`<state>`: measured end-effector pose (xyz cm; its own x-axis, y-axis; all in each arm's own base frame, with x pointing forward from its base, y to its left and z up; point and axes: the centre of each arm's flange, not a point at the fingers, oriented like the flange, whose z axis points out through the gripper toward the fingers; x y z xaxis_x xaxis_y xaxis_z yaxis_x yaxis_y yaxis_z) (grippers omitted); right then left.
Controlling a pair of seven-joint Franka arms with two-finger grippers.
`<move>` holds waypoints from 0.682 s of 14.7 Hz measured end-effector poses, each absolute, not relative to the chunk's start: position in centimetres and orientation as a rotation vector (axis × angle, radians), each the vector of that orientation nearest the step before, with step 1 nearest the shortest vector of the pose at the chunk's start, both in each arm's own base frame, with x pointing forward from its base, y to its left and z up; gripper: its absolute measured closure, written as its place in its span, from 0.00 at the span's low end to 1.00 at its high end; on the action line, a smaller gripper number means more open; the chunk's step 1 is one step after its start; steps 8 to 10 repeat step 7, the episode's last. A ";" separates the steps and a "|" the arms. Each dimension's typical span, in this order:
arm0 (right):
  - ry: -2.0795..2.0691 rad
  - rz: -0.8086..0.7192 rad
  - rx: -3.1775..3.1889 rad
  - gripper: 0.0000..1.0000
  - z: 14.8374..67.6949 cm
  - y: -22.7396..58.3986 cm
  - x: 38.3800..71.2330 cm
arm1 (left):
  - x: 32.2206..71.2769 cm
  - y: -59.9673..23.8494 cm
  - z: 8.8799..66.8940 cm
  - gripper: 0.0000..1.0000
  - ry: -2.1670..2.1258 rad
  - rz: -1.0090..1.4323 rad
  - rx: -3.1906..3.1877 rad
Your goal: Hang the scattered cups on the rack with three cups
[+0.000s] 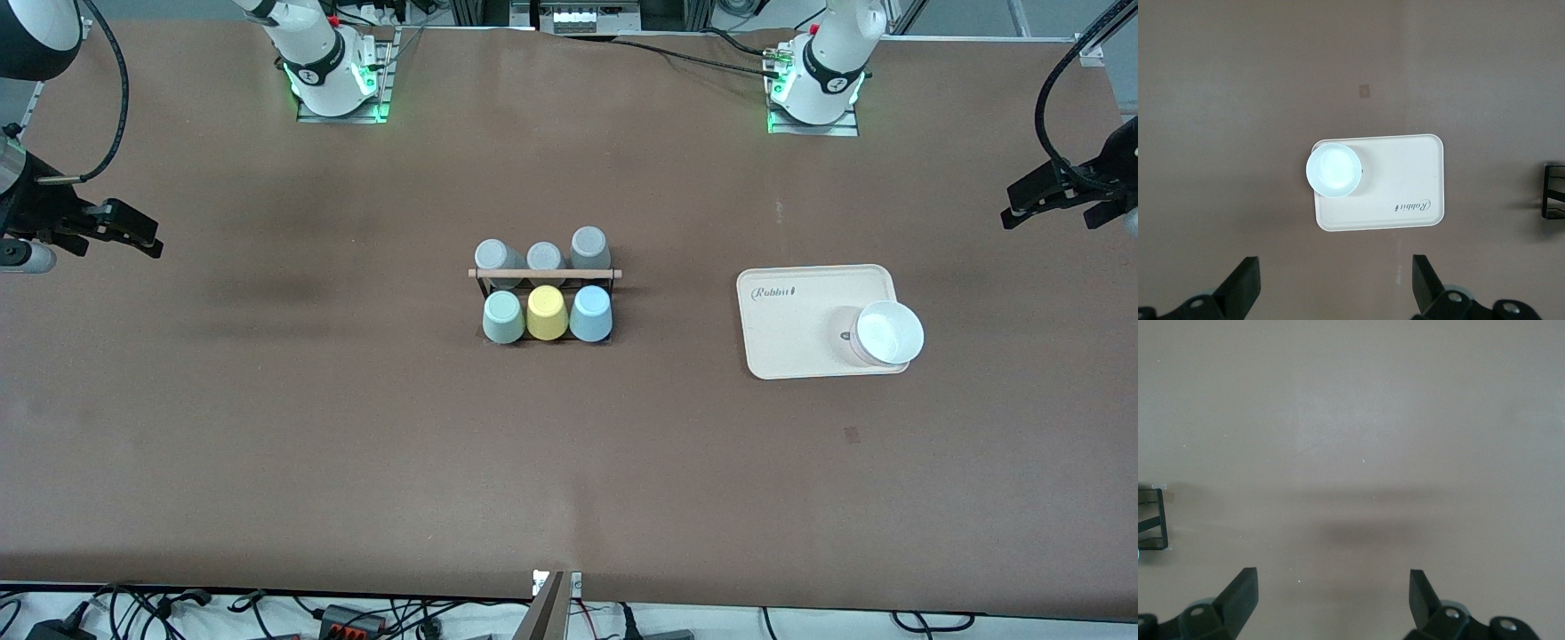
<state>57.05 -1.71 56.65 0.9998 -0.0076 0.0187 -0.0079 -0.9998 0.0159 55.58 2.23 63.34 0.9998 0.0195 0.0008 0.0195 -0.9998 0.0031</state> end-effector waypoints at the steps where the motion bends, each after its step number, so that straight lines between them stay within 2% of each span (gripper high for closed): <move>1: -0.007 0.028 3.126 0.00 56.7 -1.6 57.0 | 55.6 2.2 63.3 0.00 0.031 0.000 3.138; 10: -0.003 0.008 3.126 0.00 56.8 -1.4 56.7 | 55.6 2.2 63.3 0.00 0.030 -0.002 3.138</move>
